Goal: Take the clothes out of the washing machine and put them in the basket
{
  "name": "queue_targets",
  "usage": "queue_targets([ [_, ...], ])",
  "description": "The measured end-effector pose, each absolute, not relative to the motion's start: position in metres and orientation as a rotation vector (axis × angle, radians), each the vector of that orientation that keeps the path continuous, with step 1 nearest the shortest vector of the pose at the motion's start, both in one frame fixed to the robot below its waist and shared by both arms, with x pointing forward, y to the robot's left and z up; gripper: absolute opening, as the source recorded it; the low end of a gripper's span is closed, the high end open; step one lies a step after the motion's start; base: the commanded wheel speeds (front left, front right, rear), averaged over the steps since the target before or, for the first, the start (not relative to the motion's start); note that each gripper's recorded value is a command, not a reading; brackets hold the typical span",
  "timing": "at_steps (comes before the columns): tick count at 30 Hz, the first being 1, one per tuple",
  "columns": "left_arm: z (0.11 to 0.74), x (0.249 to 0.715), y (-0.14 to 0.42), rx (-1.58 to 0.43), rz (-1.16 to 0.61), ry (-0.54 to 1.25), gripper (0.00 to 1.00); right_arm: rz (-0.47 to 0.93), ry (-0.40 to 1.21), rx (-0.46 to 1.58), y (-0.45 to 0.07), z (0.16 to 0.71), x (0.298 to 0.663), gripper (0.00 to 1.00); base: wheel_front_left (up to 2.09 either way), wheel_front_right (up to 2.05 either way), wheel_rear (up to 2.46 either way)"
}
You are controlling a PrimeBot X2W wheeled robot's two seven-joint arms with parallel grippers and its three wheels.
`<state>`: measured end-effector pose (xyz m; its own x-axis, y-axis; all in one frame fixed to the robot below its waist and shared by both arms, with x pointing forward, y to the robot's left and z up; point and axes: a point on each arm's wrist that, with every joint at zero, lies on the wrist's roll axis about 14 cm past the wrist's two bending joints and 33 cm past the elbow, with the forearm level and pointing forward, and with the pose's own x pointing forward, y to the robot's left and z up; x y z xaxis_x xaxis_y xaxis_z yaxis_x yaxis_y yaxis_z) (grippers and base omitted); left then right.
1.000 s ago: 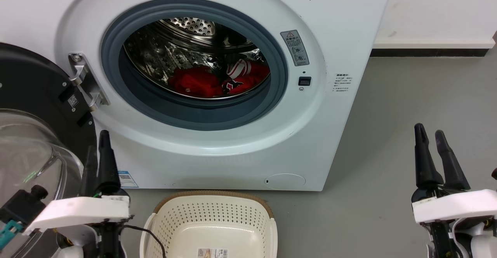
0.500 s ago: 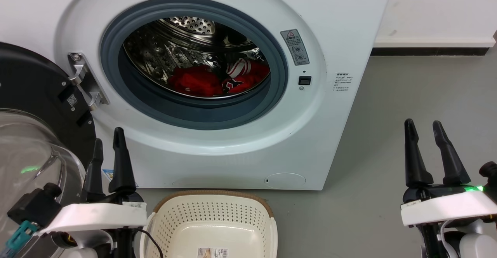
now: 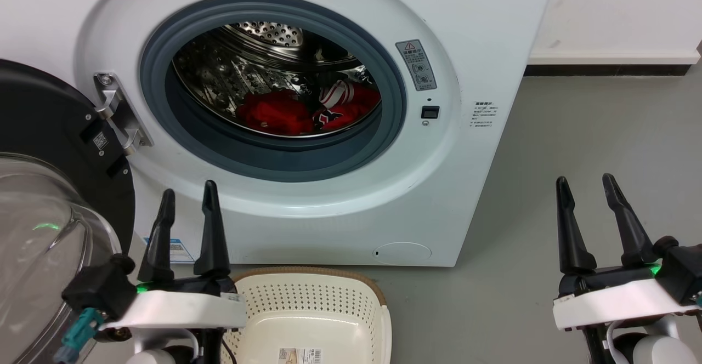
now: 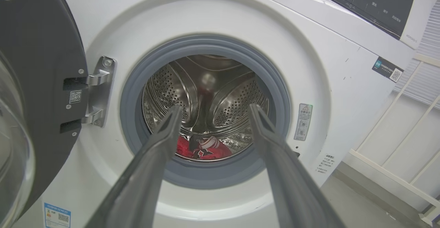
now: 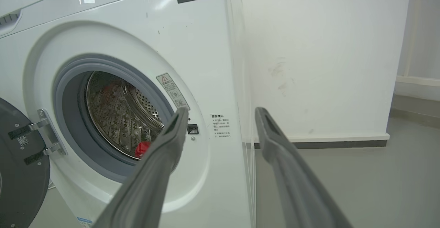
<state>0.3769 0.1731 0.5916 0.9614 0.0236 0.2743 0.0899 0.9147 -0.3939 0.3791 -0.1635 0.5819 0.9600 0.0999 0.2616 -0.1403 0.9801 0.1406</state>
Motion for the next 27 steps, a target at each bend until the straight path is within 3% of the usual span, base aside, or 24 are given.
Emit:
queue_targets([
  [27,0.531,0.369,0.148,-0.076,-0.077,-0.125,1.00,0.128,-0.148,-0.070,-0.161,0.536,0.371,1.00,0.00,0.00,0.00],
])
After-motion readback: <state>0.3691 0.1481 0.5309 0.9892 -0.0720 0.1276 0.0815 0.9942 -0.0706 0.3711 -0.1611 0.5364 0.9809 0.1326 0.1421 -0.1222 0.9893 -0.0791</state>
